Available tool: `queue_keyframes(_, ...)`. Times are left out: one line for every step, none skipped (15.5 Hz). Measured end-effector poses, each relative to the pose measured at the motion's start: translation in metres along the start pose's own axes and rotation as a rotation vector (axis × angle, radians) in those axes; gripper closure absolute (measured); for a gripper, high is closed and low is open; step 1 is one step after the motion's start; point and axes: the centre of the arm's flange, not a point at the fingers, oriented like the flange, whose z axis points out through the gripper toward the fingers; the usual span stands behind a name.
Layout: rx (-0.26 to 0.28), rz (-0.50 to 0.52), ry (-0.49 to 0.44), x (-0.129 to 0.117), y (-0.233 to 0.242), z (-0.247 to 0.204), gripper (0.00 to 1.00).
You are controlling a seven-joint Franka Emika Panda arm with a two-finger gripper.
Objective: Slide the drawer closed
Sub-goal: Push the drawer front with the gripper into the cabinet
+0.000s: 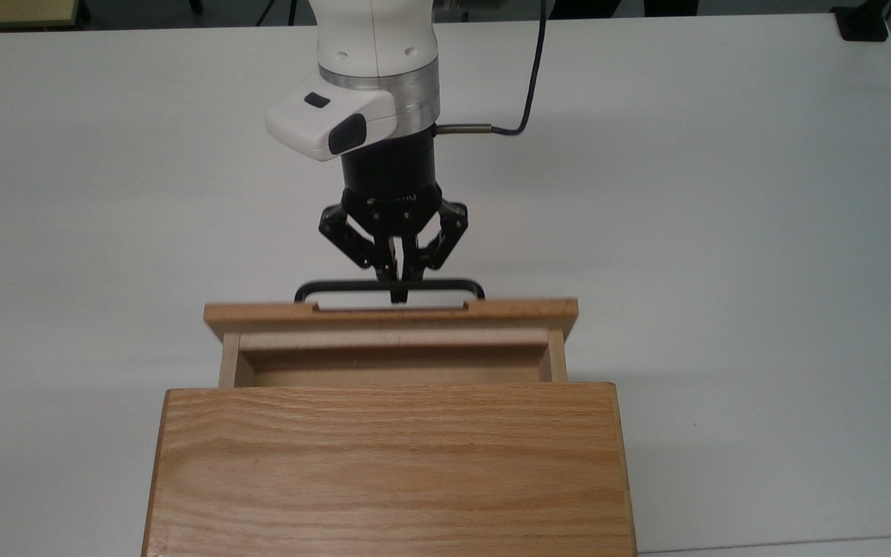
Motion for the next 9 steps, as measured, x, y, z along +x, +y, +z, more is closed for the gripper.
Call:
queue_keyframes(0.004,0.002,0.042,0.004,0.0,0.003,0.96)
queue_keyframes(0.008,0.003,0.08,0.007,0.0,0.008,0.96)
queue_keyframes(0.011,0.004,0.114,0.009,0.0,0.013,0.96)
queue_keyframes(0.012,0.002,0.144,0.011,0.0,0.018,0.96)
queue_keyframes(0.012,-0.002,0.177,0.013,0.0,0.023,0.96)
queue_keyframes(0.012,-0.005,0.208,0.015,-0.001,0.027,0.96)
queue_keyframes(0.014,-0.007,0.238,0.016,-0.001,0.031,0.96)
queue_keyframes(0.016,-0.007,0.262,0.016,-0.001,0.035,0.96)
queue_keyframes(0.017,-0.008,0.275,0.017,-0.001,0.038,0.96)
